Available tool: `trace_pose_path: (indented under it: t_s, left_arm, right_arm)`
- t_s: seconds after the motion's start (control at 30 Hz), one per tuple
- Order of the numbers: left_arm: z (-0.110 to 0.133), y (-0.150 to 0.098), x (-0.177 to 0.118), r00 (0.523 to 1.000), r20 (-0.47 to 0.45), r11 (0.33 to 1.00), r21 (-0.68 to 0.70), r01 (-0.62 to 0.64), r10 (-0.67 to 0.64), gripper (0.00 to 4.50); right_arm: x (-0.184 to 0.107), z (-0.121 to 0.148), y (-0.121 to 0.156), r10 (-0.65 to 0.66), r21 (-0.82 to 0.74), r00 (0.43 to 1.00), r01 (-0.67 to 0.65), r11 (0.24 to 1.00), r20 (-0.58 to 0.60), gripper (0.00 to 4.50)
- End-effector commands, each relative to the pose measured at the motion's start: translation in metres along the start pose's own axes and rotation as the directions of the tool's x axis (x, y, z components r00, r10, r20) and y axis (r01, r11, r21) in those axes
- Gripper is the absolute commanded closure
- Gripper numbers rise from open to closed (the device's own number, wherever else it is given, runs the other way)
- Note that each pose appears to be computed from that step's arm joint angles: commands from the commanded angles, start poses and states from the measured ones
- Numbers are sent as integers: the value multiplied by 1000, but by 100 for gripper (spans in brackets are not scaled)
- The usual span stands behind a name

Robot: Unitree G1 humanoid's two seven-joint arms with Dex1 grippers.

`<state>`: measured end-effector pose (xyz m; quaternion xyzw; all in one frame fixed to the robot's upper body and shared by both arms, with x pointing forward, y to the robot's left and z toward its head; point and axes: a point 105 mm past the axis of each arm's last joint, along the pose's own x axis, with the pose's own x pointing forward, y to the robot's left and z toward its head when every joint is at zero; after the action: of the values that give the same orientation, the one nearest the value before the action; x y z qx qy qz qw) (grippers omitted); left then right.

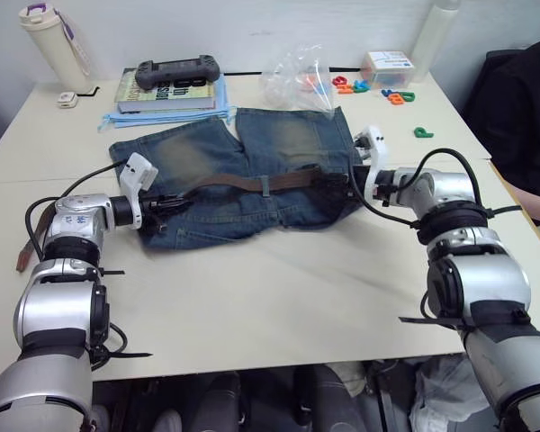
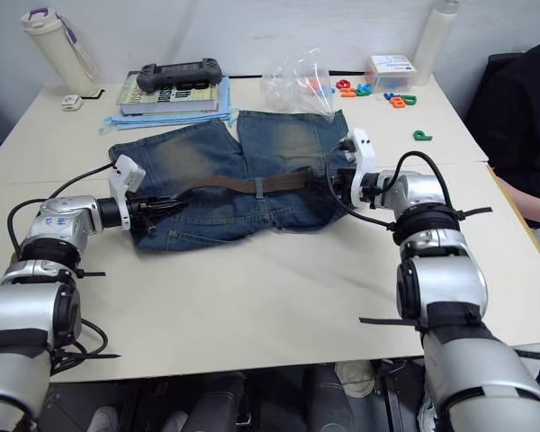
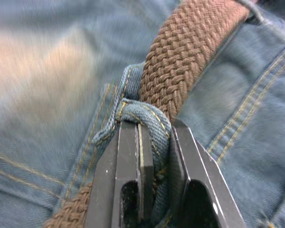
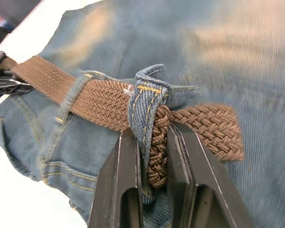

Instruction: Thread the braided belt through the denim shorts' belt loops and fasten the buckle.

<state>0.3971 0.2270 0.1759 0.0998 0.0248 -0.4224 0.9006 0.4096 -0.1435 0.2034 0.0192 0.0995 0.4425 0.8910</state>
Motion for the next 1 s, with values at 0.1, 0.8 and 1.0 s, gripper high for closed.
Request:
trace_pose_path:
  t_s: [0.1,0.8,1.0]
  left_arm:
    - [32,-27,-22,986,165,955,292,-53,4,433]
    - [-80,-86,-106,980,-191,707,685,176,-59,433]
    - [-93,-83,-110,958,-274,750,615,245,-88,433]
  right_arm:
    - [-42,14,57,136,-291,988,-110,950,68,424]
    - [-113,-100,60,-113,-649,858,-287,705,-502,424]
    - [-122,-107,55,-158,-614,813,-280,738,-561,424]
